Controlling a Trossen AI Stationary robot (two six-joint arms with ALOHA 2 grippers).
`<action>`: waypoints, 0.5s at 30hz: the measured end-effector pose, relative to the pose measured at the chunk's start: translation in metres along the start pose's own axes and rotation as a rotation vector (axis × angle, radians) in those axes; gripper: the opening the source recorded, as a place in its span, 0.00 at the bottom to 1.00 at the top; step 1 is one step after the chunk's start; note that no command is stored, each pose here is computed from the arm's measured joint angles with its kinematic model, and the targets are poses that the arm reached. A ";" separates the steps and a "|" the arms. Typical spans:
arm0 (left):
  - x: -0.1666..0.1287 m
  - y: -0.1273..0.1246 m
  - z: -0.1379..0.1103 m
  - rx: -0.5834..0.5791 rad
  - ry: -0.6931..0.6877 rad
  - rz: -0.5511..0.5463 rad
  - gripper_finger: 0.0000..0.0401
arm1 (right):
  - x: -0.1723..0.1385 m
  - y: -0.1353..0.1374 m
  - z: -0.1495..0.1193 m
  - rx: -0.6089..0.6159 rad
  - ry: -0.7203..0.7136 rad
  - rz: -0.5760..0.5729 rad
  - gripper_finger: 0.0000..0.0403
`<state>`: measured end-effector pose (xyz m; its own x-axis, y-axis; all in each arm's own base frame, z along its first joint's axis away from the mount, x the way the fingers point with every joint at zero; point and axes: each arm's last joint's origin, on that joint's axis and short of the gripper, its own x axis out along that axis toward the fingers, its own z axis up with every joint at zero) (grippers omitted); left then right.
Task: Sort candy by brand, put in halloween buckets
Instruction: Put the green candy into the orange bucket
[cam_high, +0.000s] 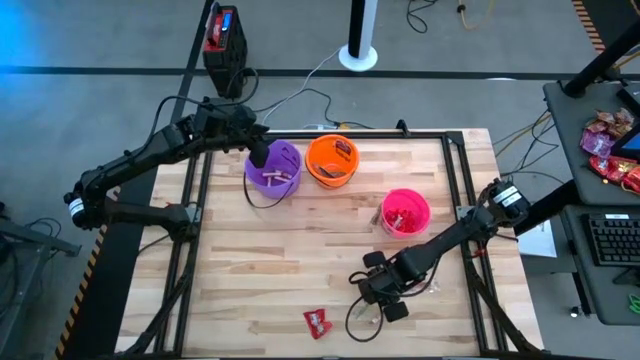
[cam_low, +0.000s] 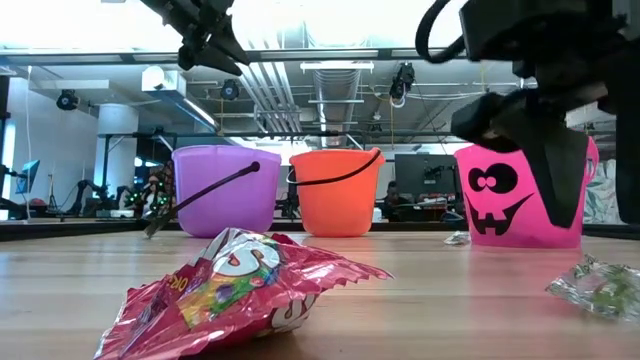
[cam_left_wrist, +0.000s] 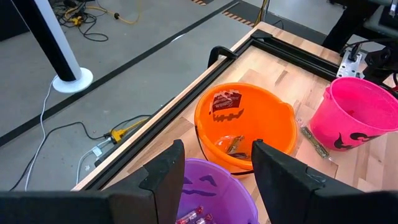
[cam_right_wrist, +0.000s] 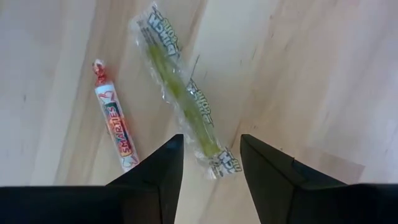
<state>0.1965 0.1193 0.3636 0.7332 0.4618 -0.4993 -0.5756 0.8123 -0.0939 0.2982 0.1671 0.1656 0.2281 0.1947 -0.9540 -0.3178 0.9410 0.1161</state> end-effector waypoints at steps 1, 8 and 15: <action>0.000 0.000 0.000 0.000 0.000 0.000 0.42 | 0.002 0.001 0.000 -0.004 0.004 0.000 0.38; 0.000 0.000 0.000 0.001 0.000 -0.002 0.42 | 0.030 0.001 -0.003 -0.039 0.051 -0.004 0.39; 0.000 -0.001 0.000 0.002 0.000 -0.004 0.42 | 0.047 -0.004 -0.006 -0.013 0.090 -0.025 0.35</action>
<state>0.1970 0.1184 0.3636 0.7353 0.4584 -0.4993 -0.5718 0.8150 -0.0938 0.3051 0.1712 0.1186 0.1522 0.1453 -0.9776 -0.3255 0.9413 0.0893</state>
